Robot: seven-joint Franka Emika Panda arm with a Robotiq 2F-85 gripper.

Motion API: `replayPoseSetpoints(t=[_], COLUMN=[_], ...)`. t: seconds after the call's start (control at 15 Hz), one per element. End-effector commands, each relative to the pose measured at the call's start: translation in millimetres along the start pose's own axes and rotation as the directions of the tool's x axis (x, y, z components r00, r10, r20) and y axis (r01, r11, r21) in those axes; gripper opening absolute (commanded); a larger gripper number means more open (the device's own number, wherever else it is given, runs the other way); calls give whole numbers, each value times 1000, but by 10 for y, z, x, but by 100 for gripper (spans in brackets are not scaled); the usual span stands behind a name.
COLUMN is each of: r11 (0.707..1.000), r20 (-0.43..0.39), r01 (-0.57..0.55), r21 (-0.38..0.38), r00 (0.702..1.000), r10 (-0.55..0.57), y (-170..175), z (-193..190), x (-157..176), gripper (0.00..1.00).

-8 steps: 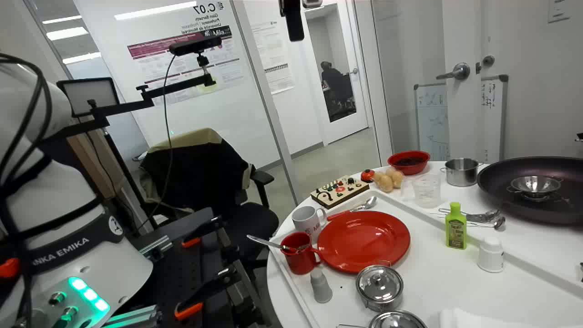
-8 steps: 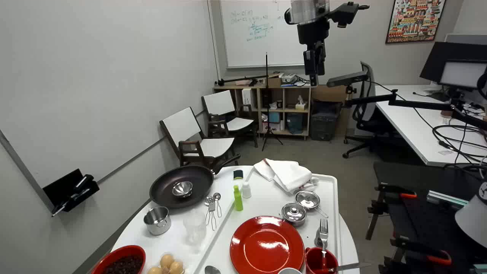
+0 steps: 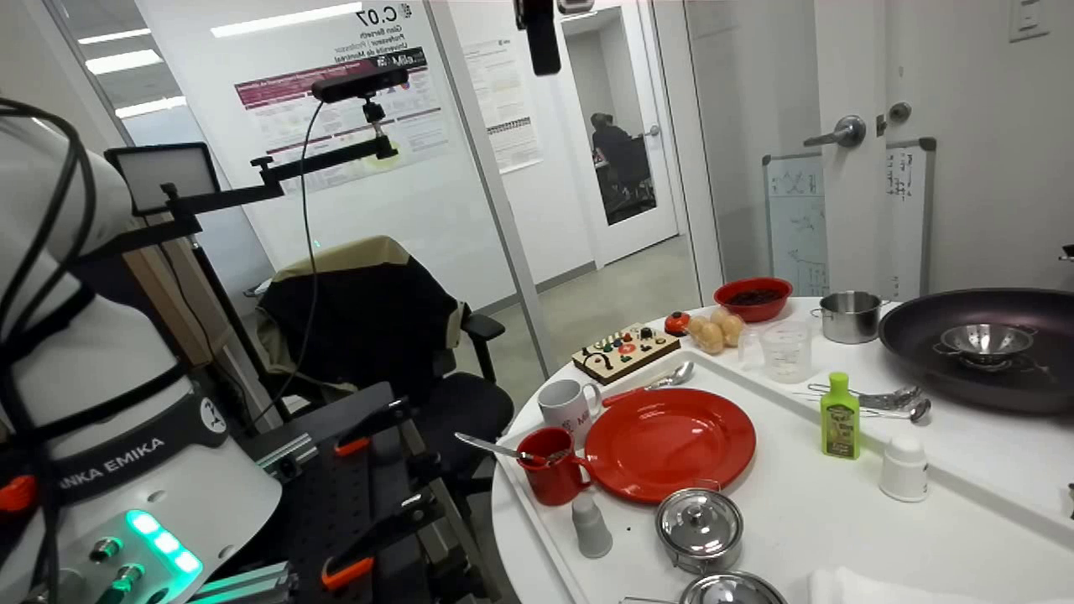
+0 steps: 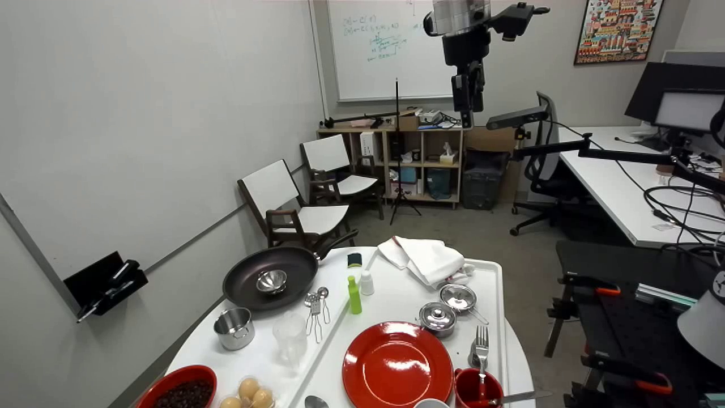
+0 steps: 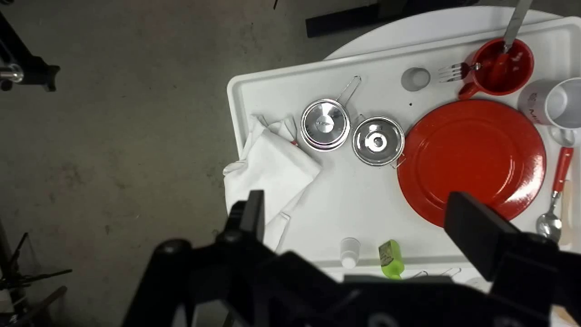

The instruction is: Use the white towel to wipe the pan

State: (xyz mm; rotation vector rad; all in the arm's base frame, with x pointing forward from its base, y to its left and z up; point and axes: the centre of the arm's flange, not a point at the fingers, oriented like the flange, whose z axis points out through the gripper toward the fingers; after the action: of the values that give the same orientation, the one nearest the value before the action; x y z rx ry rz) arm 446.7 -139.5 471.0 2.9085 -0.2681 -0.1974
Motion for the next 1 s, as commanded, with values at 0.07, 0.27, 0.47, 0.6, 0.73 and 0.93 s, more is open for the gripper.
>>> replayPoseSetpoints(t=[0.07, 0.27, 0.47, 0.6, 0.73, 0.93], r11=[1000, 1000, 1000, 1000, 1000, 1000], r20=[0, 0, 0, 0, 0, 4], r01=[0, 0, 0, 0, 0, 4], r21=[0, 0, 0, 0, 0, -3], r00=[1000, 1000, 1000, 1000, 1000, 1000], r10=[0, 0, 0, 0, 0, -3], y=[0, 0, 0, 0, 0, -5], z=[0, 0, 0, 0, 0, 56], x=[0, 0, 0, 0, 0, 27], gripper=[100, 100, 100, 100, 100, 100])
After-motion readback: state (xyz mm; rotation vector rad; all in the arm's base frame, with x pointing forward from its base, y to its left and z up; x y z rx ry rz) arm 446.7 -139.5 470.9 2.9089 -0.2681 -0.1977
